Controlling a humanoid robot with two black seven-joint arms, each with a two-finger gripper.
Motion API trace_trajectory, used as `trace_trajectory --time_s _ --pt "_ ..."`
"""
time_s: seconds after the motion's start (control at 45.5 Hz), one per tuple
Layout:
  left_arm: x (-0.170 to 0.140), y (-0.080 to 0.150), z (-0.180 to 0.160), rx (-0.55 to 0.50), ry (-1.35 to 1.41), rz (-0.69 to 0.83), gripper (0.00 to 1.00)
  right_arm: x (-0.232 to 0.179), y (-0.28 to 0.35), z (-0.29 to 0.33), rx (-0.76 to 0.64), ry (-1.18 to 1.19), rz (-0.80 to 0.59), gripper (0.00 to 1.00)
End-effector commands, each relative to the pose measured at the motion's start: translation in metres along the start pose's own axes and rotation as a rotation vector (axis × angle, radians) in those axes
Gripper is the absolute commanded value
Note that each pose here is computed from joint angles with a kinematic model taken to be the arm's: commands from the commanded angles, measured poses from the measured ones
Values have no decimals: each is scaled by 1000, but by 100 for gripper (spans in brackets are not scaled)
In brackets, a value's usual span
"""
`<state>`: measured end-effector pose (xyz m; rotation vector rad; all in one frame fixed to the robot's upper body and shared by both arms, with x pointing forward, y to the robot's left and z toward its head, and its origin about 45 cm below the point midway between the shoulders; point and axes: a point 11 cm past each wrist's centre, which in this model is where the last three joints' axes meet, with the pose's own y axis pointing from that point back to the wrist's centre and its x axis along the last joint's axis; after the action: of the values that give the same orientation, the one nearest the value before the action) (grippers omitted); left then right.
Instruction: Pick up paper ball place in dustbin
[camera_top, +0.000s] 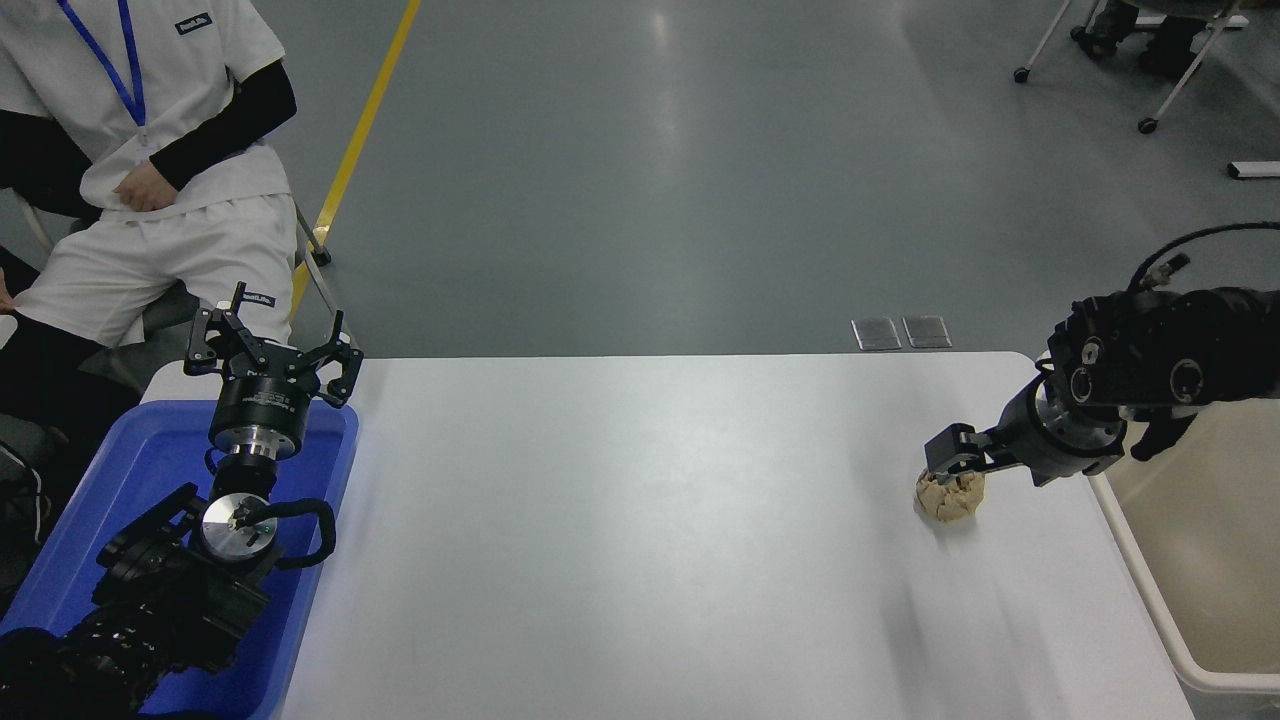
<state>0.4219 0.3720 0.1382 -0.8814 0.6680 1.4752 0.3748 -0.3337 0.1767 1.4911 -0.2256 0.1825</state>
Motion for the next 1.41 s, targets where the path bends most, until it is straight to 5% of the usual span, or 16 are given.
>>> trace_trajectory --time_s 0.0,1.385 --pt "1 0 0 0 -1 2 99 10 -19 4 5 -24 77 100" --pt "0 0 0 -1 0 -1 99 -8 -97 17 -36 -134 227 100"
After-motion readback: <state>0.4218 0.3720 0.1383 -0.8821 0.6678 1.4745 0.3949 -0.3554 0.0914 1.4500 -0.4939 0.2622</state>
